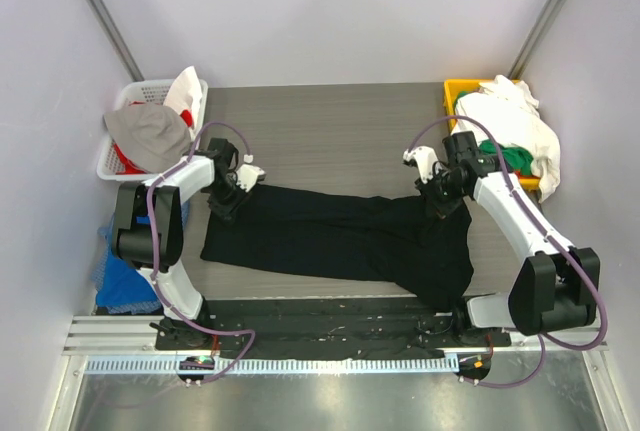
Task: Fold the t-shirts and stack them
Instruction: Fold the other side of the tshirt into a rectangle
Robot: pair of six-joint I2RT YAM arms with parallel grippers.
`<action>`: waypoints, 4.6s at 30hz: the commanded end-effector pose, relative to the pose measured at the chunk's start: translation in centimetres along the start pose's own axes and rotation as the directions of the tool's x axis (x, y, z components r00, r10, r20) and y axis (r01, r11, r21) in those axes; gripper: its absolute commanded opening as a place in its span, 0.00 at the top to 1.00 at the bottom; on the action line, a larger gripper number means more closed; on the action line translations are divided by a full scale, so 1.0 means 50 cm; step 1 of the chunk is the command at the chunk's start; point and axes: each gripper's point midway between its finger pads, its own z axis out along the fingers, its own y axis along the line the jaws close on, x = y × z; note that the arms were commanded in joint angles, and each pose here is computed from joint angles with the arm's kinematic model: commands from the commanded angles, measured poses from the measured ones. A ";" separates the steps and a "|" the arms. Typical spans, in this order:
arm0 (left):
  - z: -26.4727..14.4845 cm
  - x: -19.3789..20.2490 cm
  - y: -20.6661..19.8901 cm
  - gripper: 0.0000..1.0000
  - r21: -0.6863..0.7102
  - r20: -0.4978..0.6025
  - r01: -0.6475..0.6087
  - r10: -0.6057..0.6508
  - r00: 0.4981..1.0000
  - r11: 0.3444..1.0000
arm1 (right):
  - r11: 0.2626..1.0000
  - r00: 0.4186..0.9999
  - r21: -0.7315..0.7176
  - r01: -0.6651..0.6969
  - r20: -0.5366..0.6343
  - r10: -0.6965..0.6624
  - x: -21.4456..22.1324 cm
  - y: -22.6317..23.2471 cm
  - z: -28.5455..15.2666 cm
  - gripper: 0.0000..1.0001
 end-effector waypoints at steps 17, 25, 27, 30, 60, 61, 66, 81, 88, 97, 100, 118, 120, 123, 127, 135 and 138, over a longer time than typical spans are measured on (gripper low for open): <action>-0.004 -0.018 0.020 0.80 -0.010 -0.014 -0.021 0.020 1.000 1.000 | 0.931 0.958 -0.332 0.150 -0.186 -0.221 0.123 0.173 -0.072 0.99; -0.011 -0.021 0.026 0.80 -0.017 -0.026 -0.022 0.021 0.999 1.000 | 0.909 0.925 -0.379 0.173 -0.255 -0.283 0.160 0.202 -0.054 0.99; -0.014 -0.021 0.028 0.80 -0.022 -0.029 -0.023 0.023 0.999 0.999 | 0.901 0.911 -0.396 0.176 -0.281 -0.301 0.169 0.211 -0.050 0.99; -0.015 -0.021 0.030 0.80 -0.025 -0.033 -0.025 0.024 0.999 0.999 | 0.896 0.901 -0.406 0.183 -0.295 -0.318 0.171 0.219 -0.045 0.96; 0.000 -0.010 0.035 0.81 -0.041 -0.042 -0.039 0.037 0.998 0.998 | 0.942 0.903 -0.022 0.334 -0.278 -0.326 0.063 0.128 0.038 0.66; 0.002 -0.007 0.034 0.81 -0.040 -0.047 -0.042 0.040 0.998 0.998 | 0.943 0.903 -0.032 0.331 -0.279 -0.326 0.064 0.131 0.040 0.63; 0.004 -0.005 0.035 0.81 -0.043 -0.051 -0.044 0.041 0.998 0.998 | 0.950 0.913 -0.099 0.295 -0.265 -0.311 0.063 0.157 0.051 0.56; 0.013 -0.006 0.042 0.81 -0.046 -0.064 -0.045 0.042 0.997 0.998 | 0.924 0.882 -0.259 0.281 -0.309 -0.354 0.103 0.198 0.058 0.50; 0.014 -0.007 0.047 0.81 -0.054 -0.069 -0.050 0.046 0.997 0.997 | 0.915 0.872 -0.293 0.279 -0.323 -0.369 0.113 0.204 0.069 0.51; 0.026 -0.001 0.047 0.82 -0.053 -0.079 -0.051 0.047 0.996 0.997 | 0.905 0.861 -0.316 0.286 -0.329 -0.387 0.113 0.205 0.078 0.65; 0.027 0.000 0.048 0.82 -0.057 -0.081 -0.053 0.048 0.996 0.997 | 0.902 0.861 -0.325 0.284 -0.329 -0.389 0.112 0.207 0.079 0.76; 0.022 -0.006 0.043 0.84 -0.046 -0.062 -0.039 0.036 0.997 0.998 | 0.918 0.871 -0.230 0.324 -0.307 -0.384 0.039 0.168 0.080 0.99; 0.022 -0.008 0.043 0.84 -0.046 -0.062 -0.040 0.037 0.997 0.998 | 0.917 0.872 -0.241 0.319 -0.303 -0.383 0.038 0.173 0.070 0.99; 0.024 -0.008 0.046 0.84 -0.049 -0.069 -0.042 0.038 0.997 0.998 | 0.912 0.877 -0.261 0.316 -0.287 -0.386 0.033 0.185 0.049 0.99; 0.024 -0.010 0.048 0.83 -0.049 -0.070 -0.043 0.040 0.997 0.998 | 0.898 0.872 -0.302 0.320 -0.276 -0.403 0.032 0.211 0.021 0.99; 0.025 -0.016 0.052 0.84 -0.049 -0.072 -0.040 0.036 0.997 0.998 | 0.833 0.821 -0.412 0.369 -0.276 -0.501 0.046 0.287 -0.017 0.99; 0.026 -0.017 0.054 0.84 -0.050 -0.076 -0.037 0.033 0.997 0.998 | 0.810 0.793 -0.441 0.388 -0.289 -0.537 0.059 0.307 -0.019 0.99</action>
